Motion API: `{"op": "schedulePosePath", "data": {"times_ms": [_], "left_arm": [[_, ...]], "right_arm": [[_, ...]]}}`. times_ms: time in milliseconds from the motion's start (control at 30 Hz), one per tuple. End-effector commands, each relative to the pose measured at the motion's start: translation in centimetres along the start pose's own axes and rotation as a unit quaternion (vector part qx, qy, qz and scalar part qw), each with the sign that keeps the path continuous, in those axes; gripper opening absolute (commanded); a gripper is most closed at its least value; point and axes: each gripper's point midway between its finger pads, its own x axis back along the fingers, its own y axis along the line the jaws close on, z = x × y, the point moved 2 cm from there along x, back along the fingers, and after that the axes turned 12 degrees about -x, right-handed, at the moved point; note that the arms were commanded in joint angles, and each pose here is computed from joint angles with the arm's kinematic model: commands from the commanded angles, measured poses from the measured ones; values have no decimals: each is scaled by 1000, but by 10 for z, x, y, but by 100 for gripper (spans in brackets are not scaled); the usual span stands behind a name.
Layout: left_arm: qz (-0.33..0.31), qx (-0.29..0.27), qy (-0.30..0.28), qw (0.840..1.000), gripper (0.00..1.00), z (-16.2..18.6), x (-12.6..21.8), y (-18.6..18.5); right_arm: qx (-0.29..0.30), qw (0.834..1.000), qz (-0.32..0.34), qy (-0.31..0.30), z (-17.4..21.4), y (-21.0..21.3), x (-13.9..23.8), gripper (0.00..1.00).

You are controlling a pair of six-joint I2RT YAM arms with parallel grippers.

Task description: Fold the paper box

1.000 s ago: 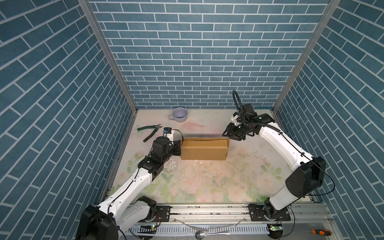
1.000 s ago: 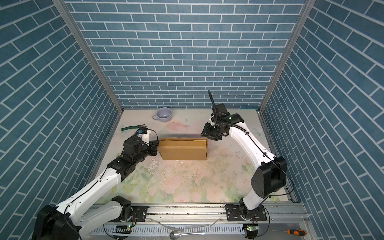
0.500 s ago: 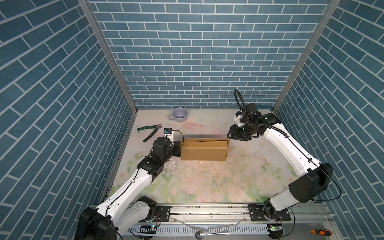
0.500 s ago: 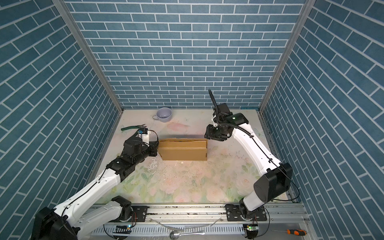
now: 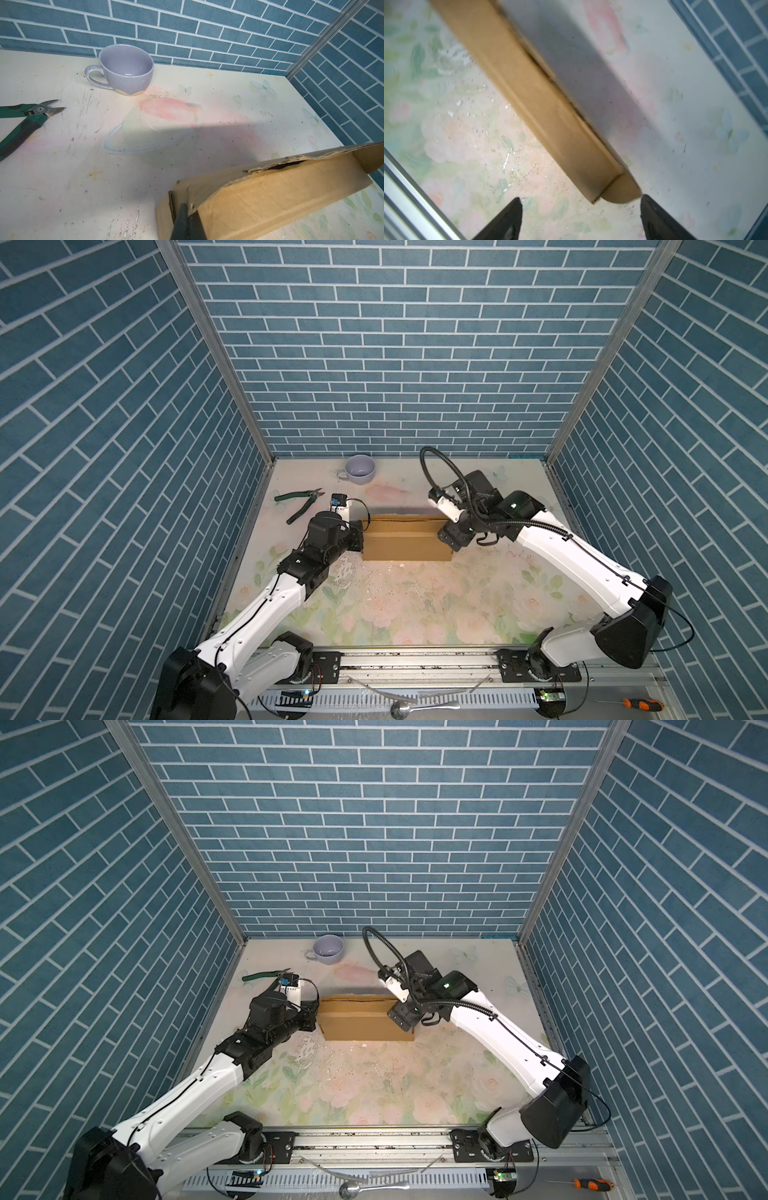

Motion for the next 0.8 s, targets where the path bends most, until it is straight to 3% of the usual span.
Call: {"op": "schedulePosePath", "data": {"times_ms": [0,267,533,767], "left_arm": [[13,-14,108,994,2,54,-5,-2],[17,-14,107,994,1,55,-7,-3],[18,-13,108,994,1,56,-9,-3],[17,-12,108,994,1,58,-7,-3]], "right_arm": [[172,981,37,-78,-38,-3,-6,90],[237,969,27,-61,-42,4,-30,90],[249,967,-44,-27,-30,23,-51,89],[253,967,-1,-14,-20,18,-70,80]]}}
